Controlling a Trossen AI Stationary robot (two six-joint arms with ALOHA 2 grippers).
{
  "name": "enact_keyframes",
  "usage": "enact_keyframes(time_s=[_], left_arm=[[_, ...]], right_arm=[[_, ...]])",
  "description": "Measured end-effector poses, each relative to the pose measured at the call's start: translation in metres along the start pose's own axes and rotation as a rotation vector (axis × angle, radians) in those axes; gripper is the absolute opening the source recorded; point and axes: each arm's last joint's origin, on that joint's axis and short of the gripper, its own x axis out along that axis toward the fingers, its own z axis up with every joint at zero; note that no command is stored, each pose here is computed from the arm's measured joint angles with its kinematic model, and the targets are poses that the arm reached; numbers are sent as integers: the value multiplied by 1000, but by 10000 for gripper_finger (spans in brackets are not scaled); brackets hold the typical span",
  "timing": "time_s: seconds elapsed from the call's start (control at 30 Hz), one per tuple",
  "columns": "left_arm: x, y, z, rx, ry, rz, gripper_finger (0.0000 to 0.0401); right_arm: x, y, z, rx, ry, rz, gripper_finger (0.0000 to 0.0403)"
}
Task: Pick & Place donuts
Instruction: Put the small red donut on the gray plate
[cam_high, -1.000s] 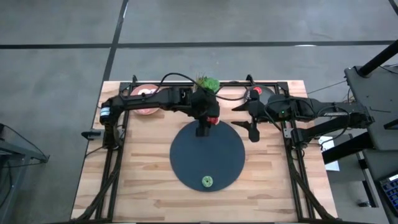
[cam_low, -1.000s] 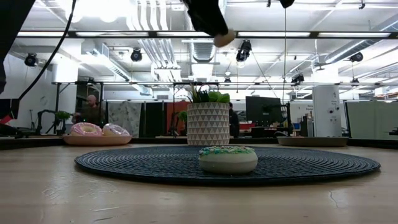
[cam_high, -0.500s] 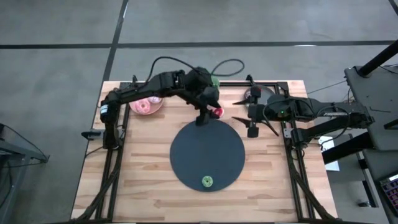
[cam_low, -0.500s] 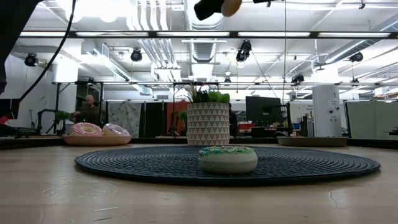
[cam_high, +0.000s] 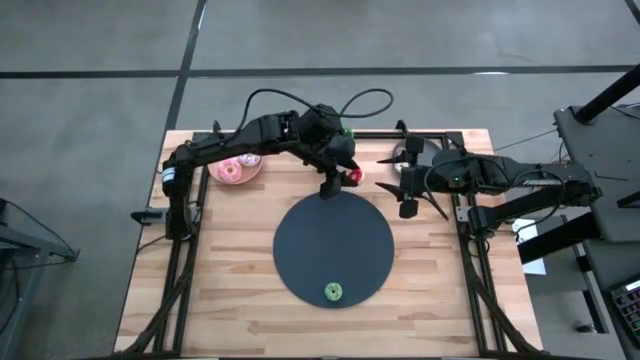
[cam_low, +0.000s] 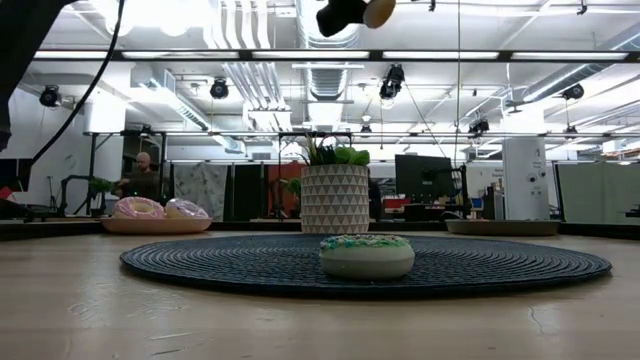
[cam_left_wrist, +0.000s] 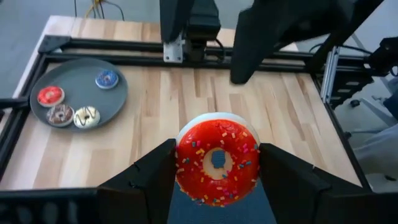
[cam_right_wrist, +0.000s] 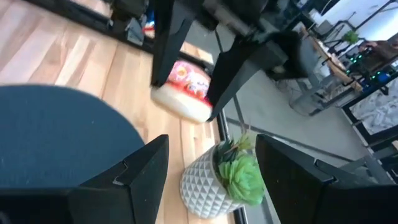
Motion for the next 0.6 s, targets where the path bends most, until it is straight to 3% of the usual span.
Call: enact_keyframes(time_s=[0.2,0.33,0.6], left_arm=[[1,10,-1,-20,-9,20,193],[4,18,-5,-45,-3,40,193],[8,22,-8,-57,-10,12,193]], right_arm=[[-3,0,-6,38,60,-19,233],[-12,-4,-5,114,32,-41,233],[-21,-7,-5,130,7,-45,233]])
